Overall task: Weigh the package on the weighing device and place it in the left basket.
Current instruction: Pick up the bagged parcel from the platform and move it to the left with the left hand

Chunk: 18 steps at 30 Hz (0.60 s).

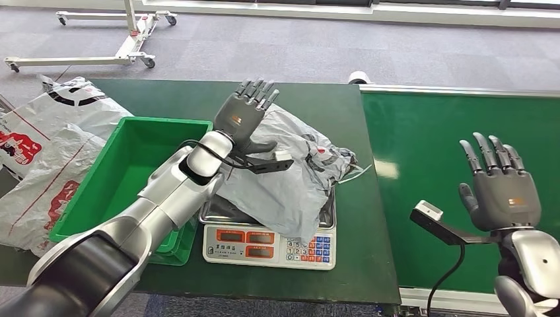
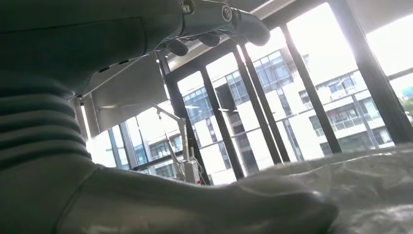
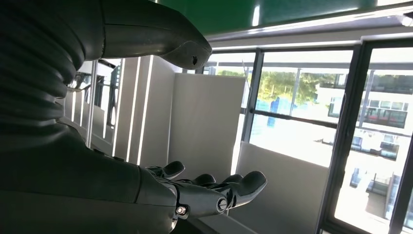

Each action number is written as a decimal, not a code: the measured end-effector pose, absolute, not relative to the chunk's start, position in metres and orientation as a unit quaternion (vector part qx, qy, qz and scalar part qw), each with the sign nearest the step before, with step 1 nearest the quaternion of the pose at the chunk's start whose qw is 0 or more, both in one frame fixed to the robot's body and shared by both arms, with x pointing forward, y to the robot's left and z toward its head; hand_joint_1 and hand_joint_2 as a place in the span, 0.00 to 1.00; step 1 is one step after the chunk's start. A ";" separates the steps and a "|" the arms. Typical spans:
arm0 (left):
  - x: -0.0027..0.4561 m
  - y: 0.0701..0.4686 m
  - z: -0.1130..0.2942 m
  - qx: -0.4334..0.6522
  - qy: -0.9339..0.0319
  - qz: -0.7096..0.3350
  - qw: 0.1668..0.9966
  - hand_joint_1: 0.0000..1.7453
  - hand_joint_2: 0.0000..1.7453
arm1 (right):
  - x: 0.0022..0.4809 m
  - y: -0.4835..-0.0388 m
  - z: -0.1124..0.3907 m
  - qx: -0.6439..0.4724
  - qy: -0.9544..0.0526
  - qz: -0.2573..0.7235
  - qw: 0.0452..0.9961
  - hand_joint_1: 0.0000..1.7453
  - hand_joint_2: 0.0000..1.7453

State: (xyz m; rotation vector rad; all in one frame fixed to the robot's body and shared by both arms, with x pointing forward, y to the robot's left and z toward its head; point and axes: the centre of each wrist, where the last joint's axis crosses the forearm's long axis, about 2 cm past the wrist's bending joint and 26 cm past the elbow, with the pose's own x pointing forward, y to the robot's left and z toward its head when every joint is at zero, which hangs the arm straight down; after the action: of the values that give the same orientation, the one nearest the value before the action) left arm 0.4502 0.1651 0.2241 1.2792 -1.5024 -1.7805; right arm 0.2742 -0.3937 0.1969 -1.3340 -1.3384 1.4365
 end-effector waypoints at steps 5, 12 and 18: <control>0.452 0.171 0.221 0.379 -0.552 -0.670 0.321 0.00 1.00 | 0.268 -0.390 0.188 -0.505 -0.524 0.563 0.392 0.00 1.00; 0.455 0.178 0.226 0.291 -0.566 -0.657 0.404 0.00 1.00 | 0.260 -0.380 0.174 -0.488 -0.524 0.564 0.411 0.00 1.00; 0.456 0.183 0.223 0.216 -0.575 -0.636 0.467 0.00 1.00 | 0.259 -0.371 0.170 -0.478 -0.529 0.561 0.420 0.00 1.00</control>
State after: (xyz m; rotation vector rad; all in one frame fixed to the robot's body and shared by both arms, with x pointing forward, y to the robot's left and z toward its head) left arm 0.4558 0.1829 0.2226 0.5289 -1.4109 -1.5612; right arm 0.2593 -0.3711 0.1698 -1.1976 -1.3265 1.4071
